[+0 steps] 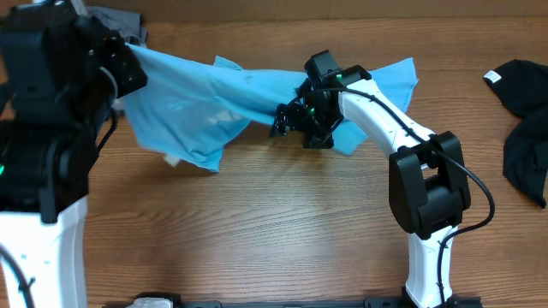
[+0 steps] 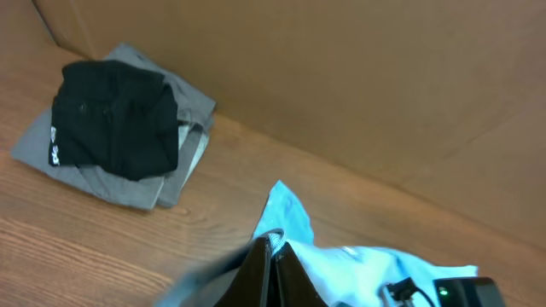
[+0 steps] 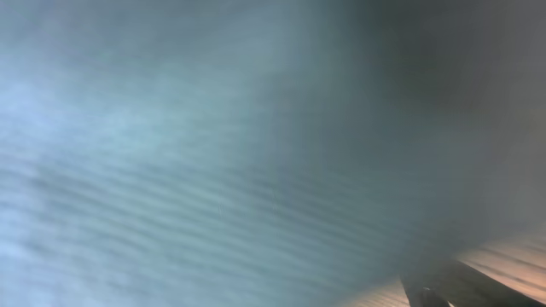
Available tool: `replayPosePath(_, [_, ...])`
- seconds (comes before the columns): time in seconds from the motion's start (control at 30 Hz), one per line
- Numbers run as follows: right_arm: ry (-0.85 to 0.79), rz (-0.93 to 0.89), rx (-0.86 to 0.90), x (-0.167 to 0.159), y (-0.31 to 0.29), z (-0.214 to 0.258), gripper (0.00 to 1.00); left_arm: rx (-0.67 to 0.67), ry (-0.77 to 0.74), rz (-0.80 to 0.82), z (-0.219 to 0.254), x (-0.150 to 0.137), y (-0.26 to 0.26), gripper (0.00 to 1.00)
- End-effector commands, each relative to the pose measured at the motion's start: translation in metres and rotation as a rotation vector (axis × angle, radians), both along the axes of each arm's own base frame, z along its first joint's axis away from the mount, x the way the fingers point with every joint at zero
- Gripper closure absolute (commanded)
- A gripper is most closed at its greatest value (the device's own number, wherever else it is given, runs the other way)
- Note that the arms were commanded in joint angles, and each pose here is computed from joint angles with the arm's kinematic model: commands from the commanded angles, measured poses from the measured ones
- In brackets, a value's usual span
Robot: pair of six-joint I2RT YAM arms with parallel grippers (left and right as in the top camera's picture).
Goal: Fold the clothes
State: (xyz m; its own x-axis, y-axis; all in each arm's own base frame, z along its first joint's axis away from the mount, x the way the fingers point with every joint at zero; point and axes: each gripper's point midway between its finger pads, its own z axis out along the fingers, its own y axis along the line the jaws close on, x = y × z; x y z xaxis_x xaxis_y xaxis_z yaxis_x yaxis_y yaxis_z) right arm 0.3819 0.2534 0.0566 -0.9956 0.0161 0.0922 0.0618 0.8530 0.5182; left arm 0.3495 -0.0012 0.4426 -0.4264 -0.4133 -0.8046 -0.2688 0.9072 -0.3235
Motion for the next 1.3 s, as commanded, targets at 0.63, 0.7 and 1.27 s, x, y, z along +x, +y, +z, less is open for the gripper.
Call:
replayPosePath(0.63, [-0.144, 0.202, 0.079, -0.025, 0.078, 0.014, 0.00, 0.076, 0.054, 0.031, -0.016, 0.016, 0.010, 0.96])
replayPosePath(0.7, [-0.175, 0.224, 0.045, -0.028, 0.085, 0.011, 0.00, 0.084, 0.062, 0.042, -0.018, 0.018, 0.012, 0.96])
replayPosePath(1.27, [-0.593, 0.354, -0.284, -0.002, 0.104, 0.004, 0.00, 0.051, 0.070, -0.011, -0.017, 0.008, 0.002, 0.96])
